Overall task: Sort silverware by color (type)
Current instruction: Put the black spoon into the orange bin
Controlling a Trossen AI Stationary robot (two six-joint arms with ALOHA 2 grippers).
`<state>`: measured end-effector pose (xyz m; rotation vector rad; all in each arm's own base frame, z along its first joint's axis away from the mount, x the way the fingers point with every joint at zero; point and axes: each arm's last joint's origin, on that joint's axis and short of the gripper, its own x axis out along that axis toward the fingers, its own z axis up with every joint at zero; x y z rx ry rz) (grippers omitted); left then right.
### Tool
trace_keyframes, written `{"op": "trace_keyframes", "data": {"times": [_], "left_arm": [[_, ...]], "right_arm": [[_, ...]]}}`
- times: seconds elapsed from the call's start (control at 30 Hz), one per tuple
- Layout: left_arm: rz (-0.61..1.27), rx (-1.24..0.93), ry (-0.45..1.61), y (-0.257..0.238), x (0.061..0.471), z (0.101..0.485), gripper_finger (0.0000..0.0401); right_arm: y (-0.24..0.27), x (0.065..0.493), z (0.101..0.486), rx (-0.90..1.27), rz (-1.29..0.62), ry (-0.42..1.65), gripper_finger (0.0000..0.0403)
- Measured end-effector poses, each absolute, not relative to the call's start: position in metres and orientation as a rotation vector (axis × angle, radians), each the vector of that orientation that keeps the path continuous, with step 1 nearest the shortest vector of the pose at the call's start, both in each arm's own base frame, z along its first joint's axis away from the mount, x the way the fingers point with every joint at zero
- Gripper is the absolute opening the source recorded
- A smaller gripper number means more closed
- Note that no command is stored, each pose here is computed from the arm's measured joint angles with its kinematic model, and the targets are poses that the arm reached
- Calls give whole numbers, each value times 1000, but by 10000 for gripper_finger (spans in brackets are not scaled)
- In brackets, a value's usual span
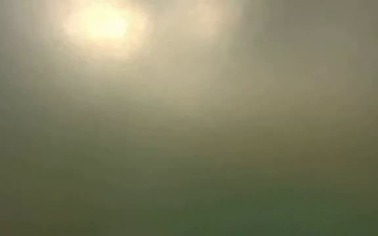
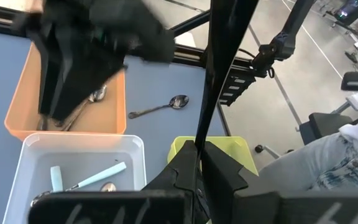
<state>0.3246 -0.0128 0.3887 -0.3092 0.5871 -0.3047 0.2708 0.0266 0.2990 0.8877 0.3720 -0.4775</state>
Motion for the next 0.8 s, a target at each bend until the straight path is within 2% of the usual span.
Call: {"op": "trace_keyframes", "data": {"times": [0.23, 0.37, 0.8], "left_arm": [[-292, -306, 577, -11, 326, 387, 0], [-256, -308, 557, -2, 329, 387, 0], [-31, -385, 592, 16, 355, 358, 0]], "right_arm": [[23, 242, 332, 874, -401, 260, 77], [23, 241, 334, 865, -391, 248, 78], [24, 253, 334, 840, -329, 224, 164]]}}
